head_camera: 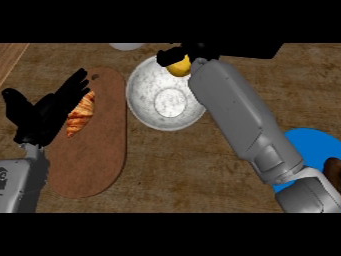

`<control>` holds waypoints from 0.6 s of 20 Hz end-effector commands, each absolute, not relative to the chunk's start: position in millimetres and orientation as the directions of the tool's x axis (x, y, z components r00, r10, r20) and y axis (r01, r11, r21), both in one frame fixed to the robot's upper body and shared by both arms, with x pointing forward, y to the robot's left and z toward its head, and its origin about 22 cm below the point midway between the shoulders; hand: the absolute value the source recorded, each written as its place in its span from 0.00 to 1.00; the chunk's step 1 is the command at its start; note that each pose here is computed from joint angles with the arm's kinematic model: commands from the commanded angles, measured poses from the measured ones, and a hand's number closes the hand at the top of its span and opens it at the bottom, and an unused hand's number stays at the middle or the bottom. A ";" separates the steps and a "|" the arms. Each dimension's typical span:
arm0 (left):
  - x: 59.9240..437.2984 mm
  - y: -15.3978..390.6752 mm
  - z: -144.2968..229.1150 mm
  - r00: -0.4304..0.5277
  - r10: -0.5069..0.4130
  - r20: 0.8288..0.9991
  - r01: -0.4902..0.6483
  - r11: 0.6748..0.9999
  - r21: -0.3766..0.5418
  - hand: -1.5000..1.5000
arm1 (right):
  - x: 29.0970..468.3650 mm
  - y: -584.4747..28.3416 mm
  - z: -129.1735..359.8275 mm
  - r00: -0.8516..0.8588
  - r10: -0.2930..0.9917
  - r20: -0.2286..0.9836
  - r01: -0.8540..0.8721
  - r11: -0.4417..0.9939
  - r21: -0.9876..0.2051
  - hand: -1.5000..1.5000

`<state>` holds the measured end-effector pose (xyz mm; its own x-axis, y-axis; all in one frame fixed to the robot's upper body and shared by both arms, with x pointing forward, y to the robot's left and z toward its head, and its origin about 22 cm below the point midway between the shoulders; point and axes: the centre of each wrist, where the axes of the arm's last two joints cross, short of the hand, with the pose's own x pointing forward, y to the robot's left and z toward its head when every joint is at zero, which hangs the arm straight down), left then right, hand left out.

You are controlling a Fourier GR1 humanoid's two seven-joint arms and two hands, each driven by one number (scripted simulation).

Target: Pick the lemon from the plate and place it in the bowl

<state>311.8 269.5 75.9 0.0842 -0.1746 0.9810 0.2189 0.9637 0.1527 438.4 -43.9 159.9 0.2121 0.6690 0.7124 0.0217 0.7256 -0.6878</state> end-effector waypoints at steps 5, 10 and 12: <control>312.7 256.0 72.3 0.090 -0.169 0.981 0.250 0.958 0.142 0.50 | 448.3 -51.8 152.4 0.140 0.524 0.840 0.136 0.830 -0.541 0.00; 318.5 256.4 74.5 0.084 -0.172 0.982 0.240 0.959 0.147 0.50 | 451.6 -46.4 155.8 0.075 0.555 0.828 0.233 0.798 -0.556 0.00; 314.4 281.1 80.2 0.082 -0.175 0.981 0.219 0.964 0.154 0.50 | 452.3 -55.4 141.7 0.070 0.537 0.841 0.271 0.801 -0.534 0.00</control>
